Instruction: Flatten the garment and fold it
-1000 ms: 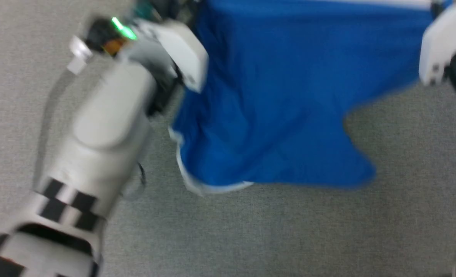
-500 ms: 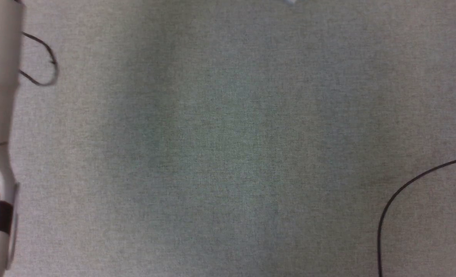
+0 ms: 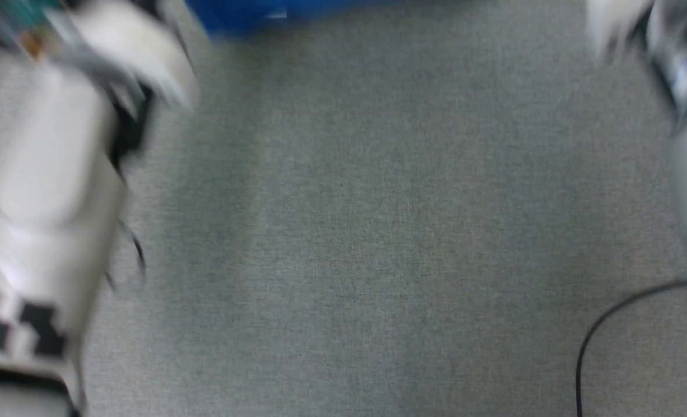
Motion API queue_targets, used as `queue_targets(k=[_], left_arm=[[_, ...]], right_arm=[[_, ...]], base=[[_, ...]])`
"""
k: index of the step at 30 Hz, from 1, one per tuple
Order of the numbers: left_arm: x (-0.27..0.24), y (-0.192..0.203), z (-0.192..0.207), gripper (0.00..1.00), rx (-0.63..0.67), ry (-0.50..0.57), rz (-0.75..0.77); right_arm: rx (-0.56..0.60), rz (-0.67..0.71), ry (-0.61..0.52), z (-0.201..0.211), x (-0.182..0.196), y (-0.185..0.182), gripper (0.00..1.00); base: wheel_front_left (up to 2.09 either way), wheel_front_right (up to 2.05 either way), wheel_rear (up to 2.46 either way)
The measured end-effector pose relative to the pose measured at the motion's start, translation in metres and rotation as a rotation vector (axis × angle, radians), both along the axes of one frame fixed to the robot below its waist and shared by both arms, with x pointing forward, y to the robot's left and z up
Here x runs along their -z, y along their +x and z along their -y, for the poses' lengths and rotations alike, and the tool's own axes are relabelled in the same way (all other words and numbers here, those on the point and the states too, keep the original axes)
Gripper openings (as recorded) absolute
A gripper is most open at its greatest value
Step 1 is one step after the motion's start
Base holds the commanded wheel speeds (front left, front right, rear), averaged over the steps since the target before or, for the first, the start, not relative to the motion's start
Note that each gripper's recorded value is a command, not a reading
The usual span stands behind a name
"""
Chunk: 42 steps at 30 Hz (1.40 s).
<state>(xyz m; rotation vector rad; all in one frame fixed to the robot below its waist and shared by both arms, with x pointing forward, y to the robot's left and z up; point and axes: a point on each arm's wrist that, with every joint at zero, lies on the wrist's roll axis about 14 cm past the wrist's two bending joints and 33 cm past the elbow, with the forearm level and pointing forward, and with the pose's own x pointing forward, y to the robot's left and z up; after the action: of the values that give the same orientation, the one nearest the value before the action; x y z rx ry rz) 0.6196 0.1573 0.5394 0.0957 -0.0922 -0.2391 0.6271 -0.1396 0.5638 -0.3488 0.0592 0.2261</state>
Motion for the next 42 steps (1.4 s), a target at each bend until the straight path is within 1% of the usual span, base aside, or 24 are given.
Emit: queue_targets(k=[5, 9, 14, 17, 19, 21, 24, 26, 28, 29, 31, 34, 36, 39, 42], left_arm=[[0.074, -0.069, 0.014, 0.00, 0.058, -0.061, -0.223], [0.116, -0.135, 0.024, 0.00, 0.085, -0.123, -0.399], [0.139, -0.211, 0.036, 0.00, 0.147, -0.144, -0.544], [0.144, -0.248, 0.037, 0.00, 0.160, -0.154, -0.610], [0.144, -0.268, 0.037, 0.00, 0.155, -0.155, -0.647], [0.145, -0.287, 0.035, 0.00, 0.148, -0.155, -0.681], [0.151, -0.322, 0.039, 0.00, 0.161, -0.168, -0.770], [0.150, -0.339, 0.043, 0.00, 0.166, -0.185, -0.806], [0.140, -0.344, 0.047, 0.00, 0.160, -0.215, -0.787], [0.134, -0.342, 0.049, 0.00, 0.151, -0.232, -0.764], [0.124, -0.335, 0.047, 0.00, 0.134, -0.231, -0.710], [0.107, -0.317, 0.044, 0.00, 0.086, -0.256, -0.603], [0.092, -0.300, 0.046, 0.00, 0.065, -0.290, -0.528], [0.077, -0.277, 0.046, 0.00, 0.019, -0.321, -0.441], [0.072, -0.260, 0.040, 0.00, -0.033, -0.336, -0.395]], right_arm=[[-0.015, -0.266, 0.020, 0.009, 0.072, -0.064, 0.00], [-0.033, -0.449, 0.034, 0.014, 0.107, -0.129, 0.00], [-0.051, -0.620, 0.017, 0.020, 0.129, -0.207, 0.00], [-0.051, -0.717, 0.011, 0.024, 0.139, -0.250, 0.00], [-0.057, -0.784, 0.033, 0.023, 0.144, -0.278, 0.00], [-0.049, -0.842, 0.022, 0.026, 0.148, -0.302, 0.00], [-0.025, -0.934, 0.038, 0.027, 0.153, -0.332, 0.00], [-0.016, -0.983, 0.033, 0.029, 0.154, -0.348, 0.00], [-0.006, -0.951, 0.035, 0.031, 0.145, -0.345, 0.00], [-0.003, -0.915, 0.028, 0.033, 0.139, -0.339, 0.00], [-0.005, -0.835, 0.003, 0.035, 0.126, -0.323, 0.00], [-0.044, -0.658, -0.011, 0.027, 0.098, -0.286, 0.00], [-0.075, -0.576, -0.033, 0.021, 0.085, -0.264, 0.00], [-0.114, -0.514, -0.058, 0.011, 0.077, -0.238, 0.00], [-0.142, -0.476, -0.082, 0.002, 0.073, -0.209, 0.00]], base=[[0.00, 0.00, 0.00], [0.00, 0.00, 0.00], [0.00, 0.00, 0.00], [0.00, 0.00, 0.00], [0.00, 0.00, 0.00], [0.00, 0.00, 0.00], [0.00, 0.00, 0.00], [0.00, 0.00, 0.00], [0.00, 0.00, 0.00], [0.00, 0.00, 0.00], [0.00, 0.00, 0.00], [0.00, 0.00, 0.00], [0.00, 0.00, 0.00], [0.00, 0.00, 0.00], [0.00, 0.00, 0.00]])
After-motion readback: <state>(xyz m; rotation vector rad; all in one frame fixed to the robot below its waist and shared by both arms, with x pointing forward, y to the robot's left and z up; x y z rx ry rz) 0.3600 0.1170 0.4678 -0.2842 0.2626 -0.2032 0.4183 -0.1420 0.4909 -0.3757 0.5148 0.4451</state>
